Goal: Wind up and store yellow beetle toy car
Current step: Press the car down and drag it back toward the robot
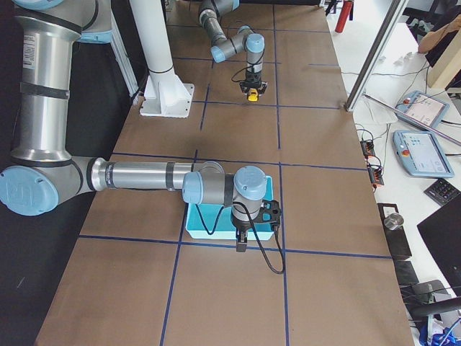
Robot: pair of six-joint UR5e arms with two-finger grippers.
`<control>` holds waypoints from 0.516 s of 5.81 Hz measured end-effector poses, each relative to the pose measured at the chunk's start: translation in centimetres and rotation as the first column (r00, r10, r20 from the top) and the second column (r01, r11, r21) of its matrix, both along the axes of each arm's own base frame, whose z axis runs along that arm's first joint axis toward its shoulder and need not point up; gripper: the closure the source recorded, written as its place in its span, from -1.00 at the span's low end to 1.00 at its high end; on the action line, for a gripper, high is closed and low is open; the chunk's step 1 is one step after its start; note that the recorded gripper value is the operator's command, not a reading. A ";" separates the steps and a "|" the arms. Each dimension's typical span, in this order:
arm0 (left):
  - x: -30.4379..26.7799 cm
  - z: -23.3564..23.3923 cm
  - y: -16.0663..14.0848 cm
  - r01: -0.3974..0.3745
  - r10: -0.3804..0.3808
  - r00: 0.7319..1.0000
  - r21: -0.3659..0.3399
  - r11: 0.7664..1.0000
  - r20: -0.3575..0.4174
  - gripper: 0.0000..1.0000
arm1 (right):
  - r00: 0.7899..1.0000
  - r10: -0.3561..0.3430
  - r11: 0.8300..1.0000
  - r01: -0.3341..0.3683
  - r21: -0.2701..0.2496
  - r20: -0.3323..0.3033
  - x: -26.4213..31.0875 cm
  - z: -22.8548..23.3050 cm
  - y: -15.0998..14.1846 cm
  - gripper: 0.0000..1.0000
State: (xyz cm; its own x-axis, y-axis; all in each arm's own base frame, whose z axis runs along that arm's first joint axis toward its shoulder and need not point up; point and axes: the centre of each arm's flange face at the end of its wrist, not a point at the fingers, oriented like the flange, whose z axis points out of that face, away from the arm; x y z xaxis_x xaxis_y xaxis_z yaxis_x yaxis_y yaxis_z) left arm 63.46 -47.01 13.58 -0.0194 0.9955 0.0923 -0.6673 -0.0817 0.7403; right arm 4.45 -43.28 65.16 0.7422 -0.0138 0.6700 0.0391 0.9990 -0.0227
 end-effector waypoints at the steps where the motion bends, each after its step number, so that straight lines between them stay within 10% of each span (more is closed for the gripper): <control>1: 0.1 0.4 0.0 0.000 0.000 1.000 0.006 1.000 -0.009 1.00 | 1.000 0.000 1.000 0.000 -0.001 0.000 0.0 0.0 0.0 -1.00; 3: 0.1 0.7 -0.2 0.030 -0.029 0.999 0.044 0.999 -0.014 1.00 | 1.000 -0.001 1.000 0.001 -0.002 0.000 0.0 0.2 0.0 -1.00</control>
